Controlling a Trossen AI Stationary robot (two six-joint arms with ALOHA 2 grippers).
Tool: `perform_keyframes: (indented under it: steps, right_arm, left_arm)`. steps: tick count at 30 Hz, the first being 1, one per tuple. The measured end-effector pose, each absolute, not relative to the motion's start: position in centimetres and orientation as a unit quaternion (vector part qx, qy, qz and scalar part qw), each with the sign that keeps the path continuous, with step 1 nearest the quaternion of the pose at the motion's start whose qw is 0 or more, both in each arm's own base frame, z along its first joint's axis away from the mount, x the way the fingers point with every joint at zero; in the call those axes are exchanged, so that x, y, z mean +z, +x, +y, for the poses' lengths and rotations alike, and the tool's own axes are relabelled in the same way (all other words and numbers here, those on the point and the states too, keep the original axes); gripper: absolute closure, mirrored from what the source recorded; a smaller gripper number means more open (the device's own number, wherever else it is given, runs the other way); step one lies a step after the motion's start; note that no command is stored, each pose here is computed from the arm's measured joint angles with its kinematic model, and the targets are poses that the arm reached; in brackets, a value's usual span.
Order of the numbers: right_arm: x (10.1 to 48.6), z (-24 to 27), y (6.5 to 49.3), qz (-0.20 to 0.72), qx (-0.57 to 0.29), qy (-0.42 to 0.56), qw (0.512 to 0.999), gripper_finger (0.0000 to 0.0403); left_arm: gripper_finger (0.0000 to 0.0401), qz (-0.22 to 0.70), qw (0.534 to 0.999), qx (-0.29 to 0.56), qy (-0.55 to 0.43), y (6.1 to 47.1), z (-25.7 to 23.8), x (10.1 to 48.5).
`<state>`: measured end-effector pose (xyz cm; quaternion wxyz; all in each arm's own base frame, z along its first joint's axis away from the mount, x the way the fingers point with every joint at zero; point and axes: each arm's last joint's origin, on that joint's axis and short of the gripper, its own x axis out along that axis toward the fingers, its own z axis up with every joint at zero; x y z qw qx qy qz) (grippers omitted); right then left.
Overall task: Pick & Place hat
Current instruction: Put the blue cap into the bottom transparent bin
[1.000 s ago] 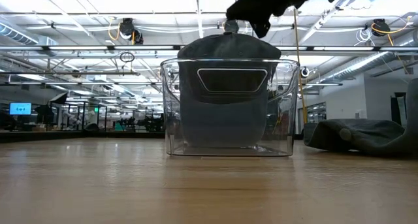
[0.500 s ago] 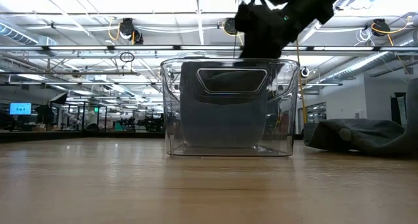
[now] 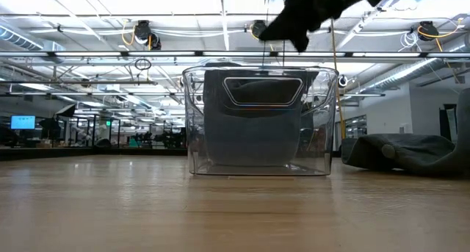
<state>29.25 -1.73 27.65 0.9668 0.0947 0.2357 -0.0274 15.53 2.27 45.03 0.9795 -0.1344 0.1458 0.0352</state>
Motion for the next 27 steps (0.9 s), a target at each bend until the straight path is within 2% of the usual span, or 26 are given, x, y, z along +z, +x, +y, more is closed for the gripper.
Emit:
perform_keyframes:
  steps: [4, 7, 12, 17, 27]
  right_arm:
    - [30.0, -1.7, 27.6, 0.192, -0.021, 0.07, 0.979, 0.0391]
    - [31.3, -2.0, 26.4, 0.173, -0.028, 0.081, 0.981, 0.0364]
    - [31.7, -2.2, 24.2, 0.207, -0.037, 0.095, 0.973, 0.0305]
    - [31.6, -3.3, 22.2, 0.253, -0.04, 0.187, 0.949, 0.0263]
    - [30.7, -6.7, 19.4, 0.312, 0.032, 0.272, 0.91, 0.0255]
  left_arm:
    - [0.0265, 0.145, 0.977, 0.039, -0.149, 15.5, 2.3, 45.0]
    - [0.0265, 0.145, 0.978, 0.041, -0.143, 15.5, 2.4, 45.0]
    - [0.0265, 0.145, 0.979, 0.041, -0.138, 15.5, 2.4, 45.0]
    - [0.0265, 0.145, 0.976, 0.043, -0.155, 15.5, 2.4, 45.0]
    - [0.0265, 0.146, 0.964, 0.052, -0.217, 15.5, 2.4, 44.9]
